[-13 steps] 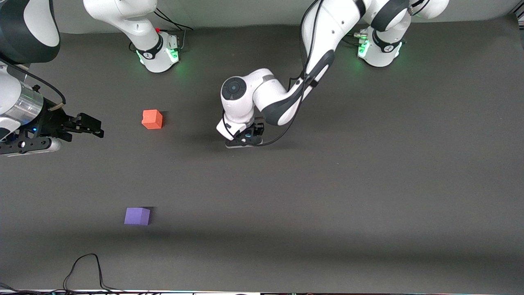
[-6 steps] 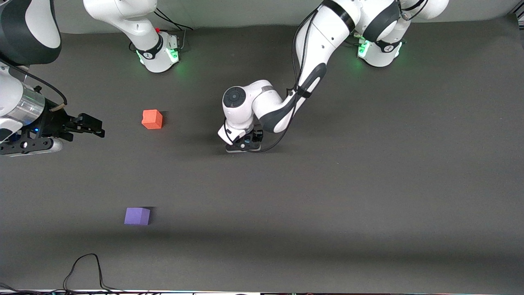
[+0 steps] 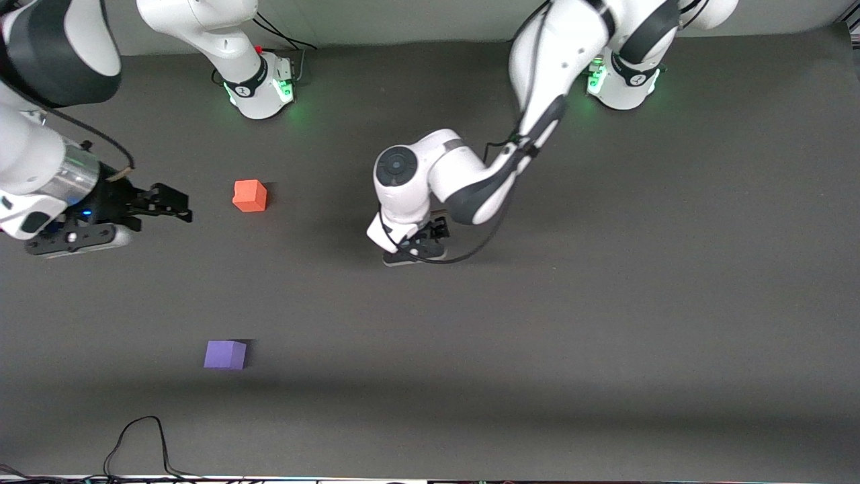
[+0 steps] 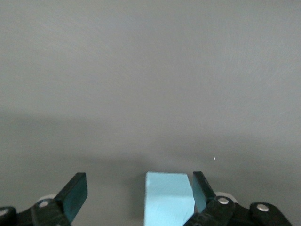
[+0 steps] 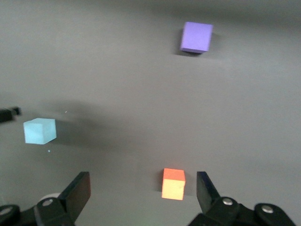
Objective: Place blue block between orange and purple blocks
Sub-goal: 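Carry the blue cube with the left gripper to the table middle, then set the blue cube down, open the left gripper while the right gripper approaches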
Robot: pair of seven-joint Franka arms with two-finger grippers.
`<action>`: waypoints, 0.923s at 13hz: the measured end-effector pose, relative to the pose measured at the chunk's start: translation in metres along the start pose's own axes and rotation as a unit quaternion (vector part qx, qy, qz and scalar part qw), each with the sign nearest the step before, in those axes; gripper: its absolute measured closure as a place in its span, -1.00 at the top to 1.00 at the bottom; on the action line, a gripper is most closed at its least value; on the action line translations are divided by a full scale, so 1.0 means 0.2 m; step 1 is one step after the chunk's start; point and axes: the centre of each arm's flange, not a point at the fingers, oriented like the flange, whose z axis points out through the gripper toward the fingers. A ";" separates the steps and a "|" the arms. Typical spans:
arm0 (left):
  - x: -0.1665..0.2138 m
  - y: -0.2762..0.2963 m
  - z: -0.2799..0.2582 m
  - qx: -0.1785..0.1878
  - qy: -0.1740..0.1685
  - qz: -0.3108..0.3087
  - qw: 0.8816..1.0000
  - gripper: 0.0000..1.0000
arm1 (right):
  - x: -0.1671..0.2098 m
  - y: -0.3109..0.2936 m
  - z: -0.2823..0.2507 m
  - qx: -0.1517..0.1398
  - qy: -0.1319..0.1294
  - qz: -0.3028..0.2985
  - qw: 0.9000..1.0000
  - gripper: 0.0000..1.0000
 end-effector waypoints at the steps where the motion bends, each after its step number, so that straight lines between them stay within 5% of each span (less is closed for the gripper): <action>1: 0.11 -0.11 -0.21 -0.014 -0.011 -0.004 1.000 1.00 | 0.01 -0.08 0.02 0.007 -0.003 0.002 1.000 1.00; 4: 0.50 -0.70 -0.72 -0.033 -0.051 -0.008 0.998 1.00 | 0.05 -0.39 0.16 0.029 -0.006 -0.010 1.000 1.00; 7: 0.78 -1.39 -0.91 -0.027 -0.076 -0.005 0.997 1.00 | 0.05 -0.88 0.42 0.043 -0.013 0.004 0.999 1.00; 10: 0.87 -1.92 -1.01 -0.018 -0.090 0.031 0.995 1.00 | -0.03 -1.22 0.90 0.071 0.014 0.013 0.997 1.00; 12: 0.86 -2.22 -1.05 -0.016 -0.089 0.057 0.994 1.00 | -0.12 -1.32 1.22 0.065 0.007 0.004 0.998 1.00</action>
